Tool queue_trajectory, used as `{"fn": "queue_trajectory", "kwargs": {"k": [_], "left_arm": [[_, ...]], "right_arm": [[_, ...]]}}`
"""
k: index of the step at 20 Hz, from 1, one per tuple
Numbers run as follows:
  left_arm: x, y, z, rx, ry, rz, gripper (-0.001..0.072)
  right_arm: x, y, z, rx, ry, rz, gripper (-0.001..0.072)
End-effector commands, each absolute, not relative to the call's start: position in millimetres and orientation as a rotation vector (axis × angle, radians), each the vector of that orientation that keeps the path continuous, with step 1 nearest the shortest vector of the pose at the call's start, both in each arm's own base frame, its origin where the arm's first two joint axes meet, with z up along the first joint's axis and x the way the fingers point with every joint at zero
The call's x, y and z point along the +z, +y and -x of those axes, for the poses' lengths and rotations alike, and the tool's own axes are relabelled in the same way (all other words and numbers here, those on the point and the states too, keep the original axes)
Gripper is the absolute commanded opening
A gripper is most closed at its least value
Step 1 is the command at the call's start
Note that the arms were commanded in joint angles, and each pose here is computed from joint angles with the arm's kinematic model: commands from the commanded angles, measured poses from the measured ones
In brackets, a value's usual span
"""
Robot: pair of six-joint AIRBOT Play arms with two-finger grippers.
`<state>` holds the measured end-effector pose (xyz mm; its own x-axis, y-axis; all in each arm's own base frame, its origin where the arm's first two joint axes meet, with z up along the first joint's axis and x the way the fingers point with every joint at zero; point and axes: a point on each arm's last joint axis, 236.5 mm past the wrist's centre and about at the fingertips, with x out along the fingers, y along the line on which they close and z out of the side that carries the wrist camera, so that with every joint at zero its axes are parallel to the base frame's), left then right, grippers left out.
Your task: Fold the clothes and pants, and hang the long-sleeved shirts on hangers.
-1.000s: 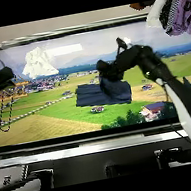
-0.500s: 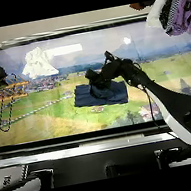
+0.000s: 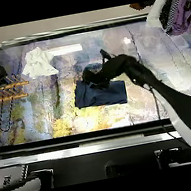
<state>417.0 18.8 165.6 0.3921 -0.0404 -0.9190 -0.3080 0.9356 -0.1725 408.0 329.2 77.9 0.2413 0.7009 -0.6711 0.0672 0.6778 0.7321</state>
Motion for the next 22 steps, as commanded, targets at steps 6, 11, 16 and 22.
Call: {"fn": "queue_trajectory", "kwargs": {"k": [6, 11, 16, 22], "left_arm": [[164.4, 27.0, -417.0, 0.204, 1.159, 0.322, 0.0016], [164.0, 38.0, -415.7, 0.202, 1.163, 0.230, 0.0016], [163.9, 38.0, -415.4, 0.203, 1.164, 0.231, 0.0016], [159.3, 37.9, -418.1, 0.203, 1.172, 0.231, 0.0016]], "right_arm": [[138.9, 76.2, -436.9, 0.148, 1.068, -0.661, 0.0479], [56.5, 11.4, -432.8, 0.060, 1.182, -0.766, 0.0479], [-38.2, 57.1, -417.9, 0.201, 1.382, -0.819, 0.0527], [-80.5, 102.0, -417.6, 0.294, 1.457, -0.796, 0.0513]]}}
